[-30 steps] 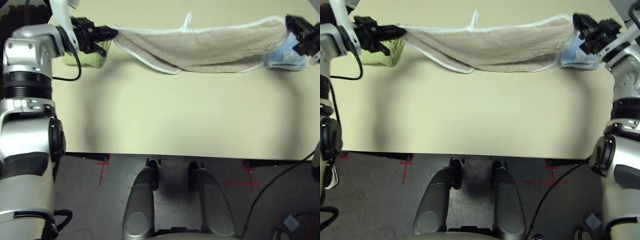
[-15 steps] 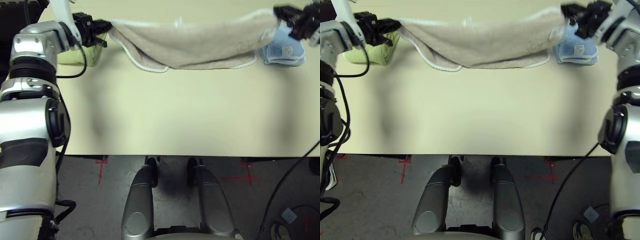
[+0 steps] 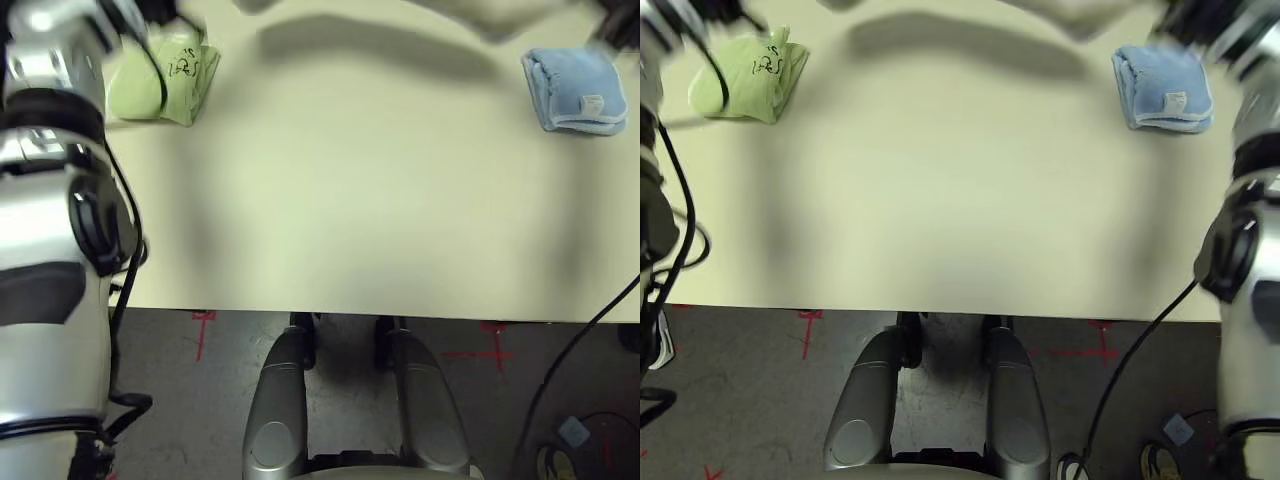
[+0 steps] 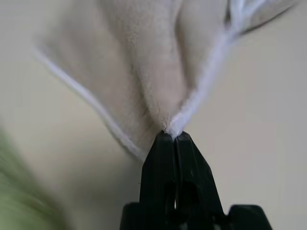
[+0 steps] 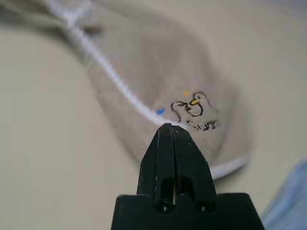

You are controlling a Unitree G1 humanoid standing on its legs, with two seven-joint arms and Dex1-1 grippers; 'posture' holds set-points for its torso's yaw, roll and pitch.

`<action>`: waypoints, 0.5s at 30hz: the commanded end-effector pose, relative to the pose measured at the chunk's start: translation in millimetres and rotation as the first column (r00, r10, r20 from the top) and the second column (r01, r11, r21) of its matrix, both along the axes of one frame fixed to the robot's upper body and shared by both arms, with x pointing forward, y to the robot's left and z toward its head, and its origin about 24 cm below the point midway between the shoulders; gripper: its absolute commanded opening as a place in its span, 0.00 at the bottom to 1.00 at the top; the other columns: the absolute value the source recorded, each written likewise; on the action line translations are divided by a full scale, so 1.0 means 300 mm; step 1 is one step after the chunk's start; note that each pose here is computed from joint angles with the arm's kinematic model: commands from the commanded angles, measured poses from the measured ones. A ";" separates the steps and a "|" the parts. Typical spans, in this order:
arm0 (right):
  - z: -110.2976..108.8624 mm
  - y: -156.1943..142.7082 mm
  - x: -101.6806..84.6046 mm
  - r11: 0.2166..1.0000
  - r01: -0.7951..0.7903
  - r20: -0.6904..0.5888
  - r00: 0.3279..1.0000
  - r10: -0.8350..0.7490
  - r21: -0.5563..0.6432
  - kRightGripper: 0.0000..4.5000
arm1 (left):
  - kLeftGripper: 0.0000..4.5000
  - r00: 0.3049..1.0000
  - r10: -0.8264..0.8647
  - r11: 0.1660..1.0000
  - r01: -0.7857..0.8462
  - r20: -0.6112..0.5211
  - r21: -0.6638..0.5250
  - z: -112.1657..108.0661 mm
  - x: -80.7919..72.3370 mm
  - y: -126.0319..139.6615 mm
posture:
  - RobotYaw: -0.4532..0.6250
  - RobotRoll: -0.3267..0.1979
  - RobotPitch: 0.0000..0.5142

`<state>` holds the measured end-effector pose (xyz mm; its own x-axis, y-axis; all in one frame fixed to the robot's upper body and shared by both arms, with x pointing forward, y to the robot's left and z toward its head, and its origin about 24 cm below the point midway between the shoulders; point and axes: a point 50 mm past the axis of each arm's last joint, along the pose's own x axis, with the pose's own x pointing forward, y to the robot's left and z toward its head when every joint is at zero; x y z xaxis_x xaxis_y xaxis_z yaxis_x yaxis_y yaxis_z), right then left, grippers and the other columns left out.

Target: Fold the towel and set it aside.

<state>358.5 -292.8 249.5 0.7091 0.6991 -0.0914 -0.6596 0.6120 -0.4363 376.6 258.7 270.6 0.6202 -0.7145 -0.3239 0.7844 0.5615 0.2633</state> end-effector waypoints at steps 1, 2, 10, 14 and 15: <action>-0.022 -0.062 -0.062 0.945 -0.062 -0.121 0.992 0.024 -0.320 0.00 | 0.01 0.990 -0.095 0.995 0.099 -0.101 0.028 0.023 -0.044 0.010 | 0.48 0.62 0.76; -0.004 -0.072 -0.064 0.963 -0.043 -0.126 0.992 0.009 -0.268 0.00 | 0.01 0.982 -0.121 0.990 0.129 -0.148 0.049 0.015 -0.058 0.016 | 0.48 0.62 0.76; 0.052 -0.079 -0.086 0.967 -0.122 -0.212 0.974 0.074 -0.225 0.00 | 0.01 0.957 -0.146 0.977 0.180 -0.249 0.117 0.080 -0.118 0.027 | 0.46 0.62 0.77; 0.047 -0.079 -0.087 0.953 -0.138 -0.203 0.976 0.084 -0.269 0.00 | 0.01 0.936 -0.145 0.973 0.194 -0.320 0.125 0.091 -0.157 0.036 | 0.45 0.62 0.77; 0.040 -0.078 -0.087 0.950 -0.144 -0.203 0.975 0.089 -0.277 0.00 | 0.01 0.926 -0.151 0.971 0.204 -0.347 0.122 0.091 -0.172 0.035 | 0.45 0.62 0.78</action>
<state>336.0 -310.2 264.0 0.5758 0.7164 -0.3941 -0.8022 0.4019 -0.4414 330.9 271.3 299.1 0.3714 -0.7176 -0.5891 0.9123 0.3998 0.0882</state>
